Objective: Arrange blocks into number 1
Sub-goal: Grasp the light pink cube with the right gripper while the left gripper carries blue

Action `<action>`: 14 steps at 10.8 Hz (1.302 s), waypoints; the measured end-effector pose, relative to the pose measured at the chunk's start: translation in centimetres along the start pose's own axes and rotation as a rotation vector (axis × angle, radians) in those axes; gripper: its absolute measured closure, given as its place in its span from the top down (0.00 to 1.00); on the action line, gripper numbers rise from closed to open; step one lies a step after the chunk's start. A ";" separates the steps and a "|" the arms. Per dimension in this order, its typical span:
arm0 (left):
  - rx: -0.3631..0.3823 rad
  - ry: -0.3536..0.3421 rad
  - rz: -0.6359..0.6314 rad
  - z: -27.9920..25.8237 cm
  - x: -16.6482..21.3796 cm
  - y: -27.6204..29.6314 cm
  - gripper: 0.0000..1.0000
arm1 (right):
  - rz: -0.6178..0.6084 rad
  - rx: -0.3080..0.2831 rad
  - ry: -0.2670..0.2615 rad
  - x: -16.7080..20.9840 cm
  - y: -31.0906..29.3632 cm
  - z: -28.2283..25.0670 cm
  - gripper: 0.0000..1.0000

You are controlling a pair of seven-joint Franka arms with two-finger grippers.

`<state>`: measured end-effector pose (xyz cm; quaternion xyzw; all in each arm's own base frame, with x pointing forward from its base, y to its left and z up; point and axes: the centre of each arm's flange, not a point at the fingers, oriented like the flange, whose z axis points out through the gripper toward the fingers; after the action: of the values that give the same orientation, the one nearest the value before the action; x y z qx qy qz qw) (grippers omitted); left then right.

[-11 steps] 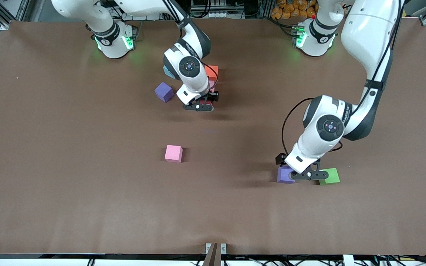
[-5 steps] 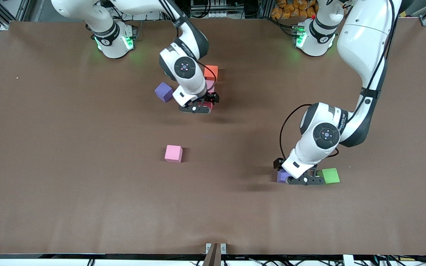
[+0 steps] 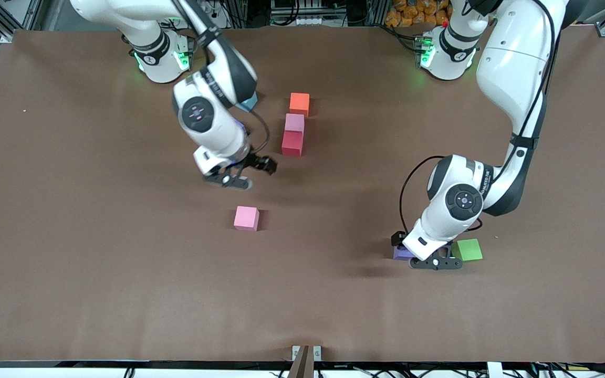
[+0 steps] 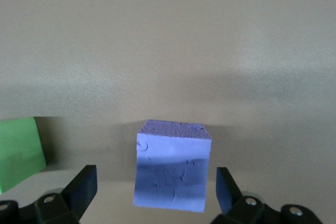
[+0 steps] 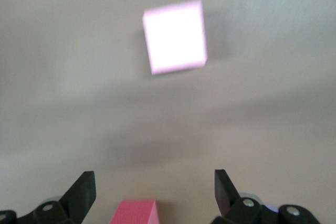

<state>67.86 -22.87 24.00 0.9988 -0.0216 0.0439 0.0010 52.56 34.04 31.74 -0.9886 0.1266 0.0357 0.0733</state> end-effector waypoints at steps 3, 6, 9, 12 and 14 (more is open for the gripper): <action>-0.003 -0.002 0.007 1.7 -0.2 0.5 1.00 | -0.054 -0.010 0.029 5.7 0.8 2.5 1.00; 0.001 -0.021 0.031 3.5 -0.6 0.6 0.86 | -0.119 -0.024 0.055 8.4 0.5 5.2 1.00; -0.005 -0.010 0.049 4.2 -0.7 1.0 0.60 | -0.132 -0.016 0.081 9.6 0.9 6.6 1.00; -0.034 0.005 0.051 2.9 -1.6 5.5 0.60 | -0.134 -0.017 0.089 9.9 1.1 7.9 1.00; -0.091 -0.002 0.002 0.9 -3.8 11.6 0.60 | -0.138 -0.030 0.078 9.8 1.3 9.3 0.99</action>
<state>63.67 -34.32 22.76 0.9977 -0.0244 0.0417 0.0465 61.23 31.76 21.48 -0.9966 0.0603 -0.0060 0.0559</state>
